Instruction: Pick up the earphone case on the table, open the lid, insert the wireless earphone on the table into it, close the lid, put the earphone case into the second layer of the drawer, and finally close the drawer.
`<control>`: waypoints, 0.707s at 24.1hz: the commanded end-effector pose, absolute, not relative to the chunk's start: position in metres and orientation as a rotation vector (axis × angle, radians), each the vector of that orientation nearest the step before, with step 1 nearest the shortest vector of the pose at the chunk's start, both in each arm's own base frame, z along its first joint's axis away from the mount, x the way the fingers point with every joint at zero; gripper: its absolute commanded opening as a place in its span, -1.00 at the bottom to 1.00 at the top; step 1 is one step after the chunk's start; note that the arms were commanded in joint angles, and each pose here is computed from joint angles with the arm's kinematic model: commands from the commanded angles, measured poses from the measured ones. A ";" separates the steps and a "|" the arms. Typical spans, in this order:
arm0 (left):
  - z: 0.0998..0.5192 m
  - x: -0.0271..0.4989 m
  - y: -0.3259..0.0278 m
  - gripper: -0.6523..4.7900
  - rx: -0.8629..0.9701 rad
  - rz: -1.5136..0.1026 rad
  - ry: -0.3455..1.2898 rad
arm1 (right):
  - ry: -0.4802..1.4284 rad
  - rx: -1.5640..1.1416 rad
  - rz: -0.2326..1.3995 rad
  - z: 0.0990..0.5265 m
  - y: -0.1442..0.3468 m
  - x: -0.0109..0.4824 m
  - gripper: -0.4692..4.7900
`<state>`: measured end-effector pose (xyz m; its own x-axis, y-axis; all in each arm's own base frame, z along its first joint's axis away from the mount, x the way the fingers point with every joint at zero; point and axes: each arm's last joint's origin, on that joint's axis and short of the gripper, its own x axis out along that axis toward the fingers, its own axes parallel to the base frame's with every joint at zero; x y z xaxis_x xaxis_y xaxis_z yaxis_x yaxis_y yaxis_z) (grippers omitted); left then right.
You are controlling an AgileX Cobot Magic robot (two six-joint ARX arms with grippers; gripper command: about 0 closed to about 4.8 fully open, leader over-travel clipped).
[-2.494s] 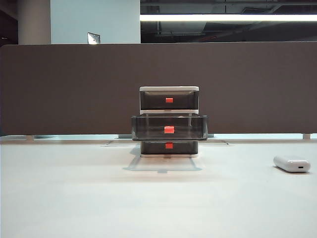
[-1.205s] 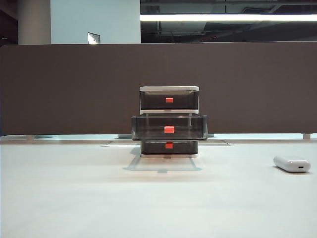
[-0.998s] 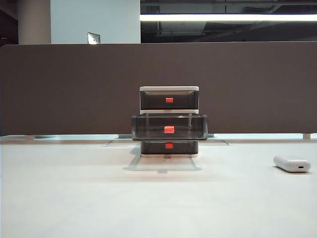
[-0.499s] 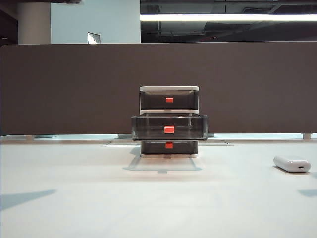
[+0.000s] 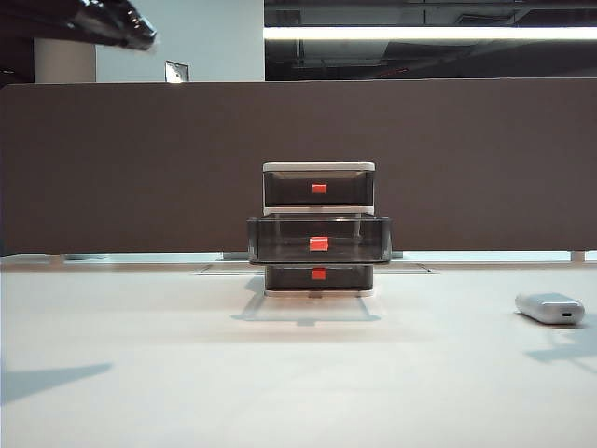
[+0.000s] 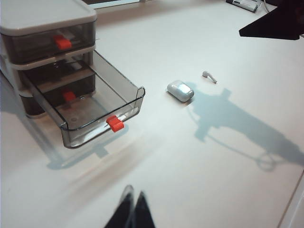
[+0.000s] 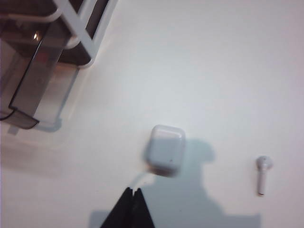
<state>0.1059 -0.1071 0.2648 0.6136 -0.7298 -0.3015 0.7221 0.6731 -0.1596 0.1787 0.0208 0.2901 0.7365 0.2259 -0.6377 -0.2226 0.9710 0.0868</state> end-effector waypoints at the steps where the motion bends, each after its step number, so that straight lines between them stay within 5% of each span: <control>1: 0.273 0.111 -0.113 -0.78 -0.018 -0.843 0.350 | 0.733 -0.011 0.280 0.291 0.028 0.191 -0.83; 8: 0.276 0.117 -0.118 -0.78 0.015 -0.846 0.352 | 0.850 -0.015 0.288 0.281 0.034 0.217 -0.78; 9: 0.276 0.117 -0.118 -0.78 0.015 -0.846 0.352 | 0.860 -0.014 0.288 0.279 0.034 0.219 -0.59; 12: 0.277 0.117 -0.118 -0.78 0.013 -0.847 0.348 | 0.895 -0.013 0.290 0.273 0.036 0.227 0.61; 17: 0.279 0.118 -0.119 -0.78 0.007 -0.849 0.330 | 0.941 -0.005 0.303 0.262 0.037 0.237 0.72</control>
<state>0.1173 -0.1182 0.2743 0.6093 -0.7257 -0.3195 0.7306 0.6704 -0.1294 0.2335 0.0365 0.2605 0.5385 0.2431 -0.8068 -0.2466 0.9610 0.1251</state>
